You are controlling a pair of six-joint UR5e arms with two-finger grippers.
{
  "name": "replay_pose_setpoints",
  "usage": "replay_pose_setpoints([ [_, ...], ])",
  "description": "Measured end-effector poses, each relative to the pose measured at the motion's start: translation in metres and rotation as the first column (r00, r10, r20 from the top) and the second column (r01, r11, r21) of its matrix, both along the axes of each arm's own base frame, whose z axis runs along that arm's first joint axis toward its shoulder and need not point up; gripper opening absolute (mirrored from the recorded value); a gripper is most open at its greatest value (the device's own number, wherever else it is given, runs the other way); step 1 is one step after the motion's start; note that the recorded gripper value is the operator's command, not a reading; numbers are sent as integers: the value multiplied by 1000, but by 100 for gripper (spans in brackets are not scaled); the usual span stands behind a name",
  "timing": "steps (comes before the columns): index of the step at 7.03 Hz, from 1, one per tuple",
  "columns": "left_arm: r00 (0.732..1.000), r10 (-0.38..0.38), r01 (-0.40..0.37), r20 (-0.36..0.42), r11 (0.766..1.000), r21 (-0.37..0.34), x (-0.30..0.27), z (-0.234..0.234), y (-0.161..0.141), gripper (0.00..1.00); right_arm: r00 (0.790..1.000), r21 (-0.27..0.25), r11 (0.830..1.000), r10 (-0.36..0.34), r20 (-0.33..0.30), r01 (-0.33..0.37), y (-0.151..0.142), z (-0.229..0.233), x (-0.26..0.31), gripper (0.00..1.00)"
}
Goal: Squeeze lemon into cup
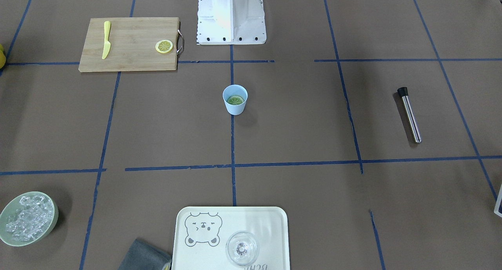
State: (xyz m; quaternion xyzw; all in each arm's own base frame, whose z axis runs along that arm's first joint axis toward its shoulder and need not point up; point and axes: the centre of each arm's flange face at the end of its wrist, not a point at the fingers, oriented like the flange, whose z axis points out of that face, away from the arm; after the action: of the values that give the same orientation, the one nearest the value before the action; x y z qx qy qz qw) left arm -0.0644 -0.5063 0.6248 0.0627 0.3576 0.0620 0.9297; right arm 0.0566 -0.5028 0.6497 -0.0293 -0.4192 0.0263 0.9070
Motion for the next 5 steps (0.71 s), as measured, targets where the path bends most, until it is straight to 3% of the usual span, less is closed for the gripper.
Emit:
replay_pose_setpoints([
  [2,1000,0,0,0,1000,2,0,0,0,100,1000,51,999,11,0,-11,14,11,2,100],
  [5,1000,-1,1,0,1000,12,0,-6,1,100,1000,59,998,15,2,-15,16,12,2,100],
])
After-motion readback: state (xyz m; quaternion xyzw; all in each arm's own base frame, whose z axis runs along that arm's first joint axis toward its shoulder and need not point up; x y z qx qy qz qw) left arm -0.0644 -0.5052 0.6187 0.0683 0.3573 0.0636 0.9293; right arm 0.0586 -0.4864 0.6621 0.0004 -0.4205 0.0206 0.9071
